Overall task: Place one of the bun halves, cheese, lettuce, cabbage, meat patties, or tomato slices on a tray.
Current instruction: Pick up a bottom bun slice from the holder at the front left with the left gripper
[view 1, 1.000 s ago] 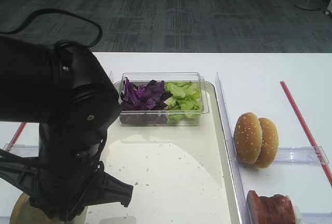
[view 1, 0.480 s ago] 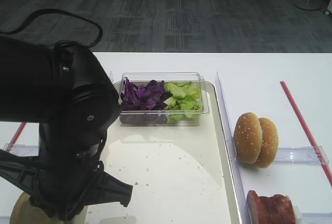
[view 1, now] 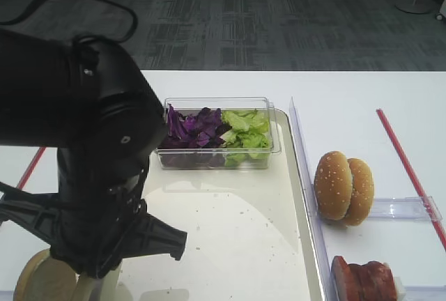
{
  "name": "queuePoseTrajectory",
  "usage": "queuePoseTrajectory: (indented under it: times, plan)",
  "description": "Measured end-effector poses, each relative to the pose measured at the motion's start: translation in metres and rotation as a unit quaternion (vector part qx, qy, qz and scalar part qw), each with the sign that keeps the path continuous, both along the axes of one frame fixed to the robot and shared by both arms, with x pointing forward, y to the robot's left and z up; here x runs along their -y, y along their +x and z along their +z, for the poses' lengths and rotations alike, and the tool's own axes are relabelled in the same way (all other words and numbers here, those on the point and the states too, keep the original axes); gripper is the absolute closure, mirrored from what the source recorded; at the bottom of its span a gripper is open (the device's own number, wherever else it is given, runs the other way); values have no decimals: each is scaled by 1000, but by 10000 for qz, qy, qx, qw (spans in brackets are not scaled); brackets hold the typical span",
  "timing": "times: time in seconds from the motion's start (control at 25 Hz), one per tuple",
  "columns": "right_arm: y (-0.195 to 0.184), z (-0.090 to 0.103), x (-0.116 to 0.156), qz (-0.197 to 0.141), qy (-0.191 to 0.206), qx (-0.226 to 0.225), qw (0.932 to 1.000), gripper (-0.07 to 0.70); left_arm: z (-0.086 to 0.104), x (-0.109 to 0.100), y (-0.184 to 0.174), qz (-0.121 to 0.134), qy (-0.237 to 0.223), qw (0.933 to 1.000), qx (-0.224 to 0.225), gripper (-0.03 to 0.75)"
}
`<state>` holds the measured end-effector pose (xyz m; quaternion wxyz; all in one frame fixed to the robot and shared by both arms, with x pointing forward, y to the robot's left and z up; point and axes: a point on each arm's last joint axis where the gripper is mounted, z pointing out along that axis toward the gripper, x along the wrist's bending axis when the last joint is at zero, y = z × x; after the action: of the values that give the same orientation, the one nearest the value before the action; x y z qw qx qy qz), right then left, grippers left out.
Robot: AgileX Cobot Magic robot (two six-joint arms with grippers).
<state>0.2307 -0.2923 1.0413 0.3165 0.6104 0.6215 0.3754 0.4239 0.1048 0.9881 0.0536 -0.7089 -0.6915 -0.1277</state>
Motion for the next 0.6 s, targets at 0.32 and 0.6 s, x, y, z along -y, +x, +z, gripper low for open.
queuePoseTrajectory:
  times: [0.32,0.6]
  plan:
    - [0,0,0,0,0,0,10000,126,30,-1,-1,-32,-456,9983,352,640]
    - [0,0,0,0,0,0,10000,126,52,3,2,-29,-801,9950,588,640]
